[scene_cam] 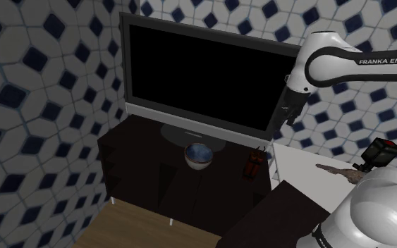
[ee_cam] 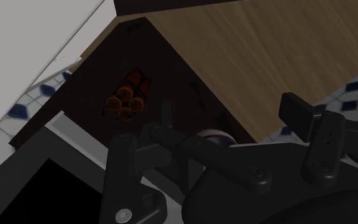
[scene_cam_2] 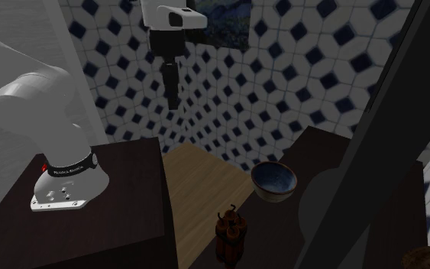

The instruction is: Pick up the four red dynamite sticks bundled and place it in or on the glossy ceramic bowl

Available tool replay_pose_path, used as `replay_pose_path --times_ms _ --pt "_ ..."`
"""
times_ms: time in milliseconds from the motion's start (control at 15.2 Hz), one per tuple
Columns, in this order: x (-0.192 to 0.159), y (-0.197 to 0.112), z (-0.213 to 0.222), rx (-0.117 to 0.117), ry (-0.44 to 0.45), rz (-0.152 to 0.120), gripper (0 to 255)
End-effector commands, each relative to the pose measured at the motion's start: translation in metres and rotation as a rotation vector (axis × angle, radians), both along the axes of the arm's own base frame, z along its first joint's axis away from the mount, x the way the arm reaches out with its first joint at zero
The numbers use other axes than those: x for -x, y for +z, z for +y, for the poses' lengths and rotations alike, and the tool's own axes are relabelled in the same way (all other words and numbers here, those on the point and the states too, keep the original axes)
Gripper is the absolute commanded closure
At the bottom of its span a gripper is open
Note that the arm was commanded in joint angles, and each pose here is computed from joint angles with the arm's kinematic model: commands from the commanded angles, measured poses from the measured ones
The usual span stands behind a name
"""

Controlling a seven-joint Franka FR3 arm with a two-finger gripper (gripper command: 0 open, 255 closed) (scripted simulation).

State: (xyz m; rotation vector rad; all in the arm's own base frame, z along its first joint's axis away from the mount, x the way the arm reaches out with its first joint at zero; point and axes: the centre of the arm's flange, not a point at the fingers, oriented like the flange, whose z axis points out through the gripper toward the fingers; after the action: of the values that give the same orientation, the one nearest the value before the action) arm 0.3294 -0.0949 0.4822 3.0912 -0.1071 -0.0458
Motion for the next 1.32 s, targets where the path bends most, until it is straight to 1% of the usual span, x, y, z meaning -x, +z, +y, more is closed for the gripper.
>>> replay_pose_path --times_ms 0,1254 --pt "-0.006 -0.022 -0.015 -0.002 -0.001 -0.007 0" --pt "-0.064 -0.223 -0.153 -0.025 -0.018 -0.054 0"
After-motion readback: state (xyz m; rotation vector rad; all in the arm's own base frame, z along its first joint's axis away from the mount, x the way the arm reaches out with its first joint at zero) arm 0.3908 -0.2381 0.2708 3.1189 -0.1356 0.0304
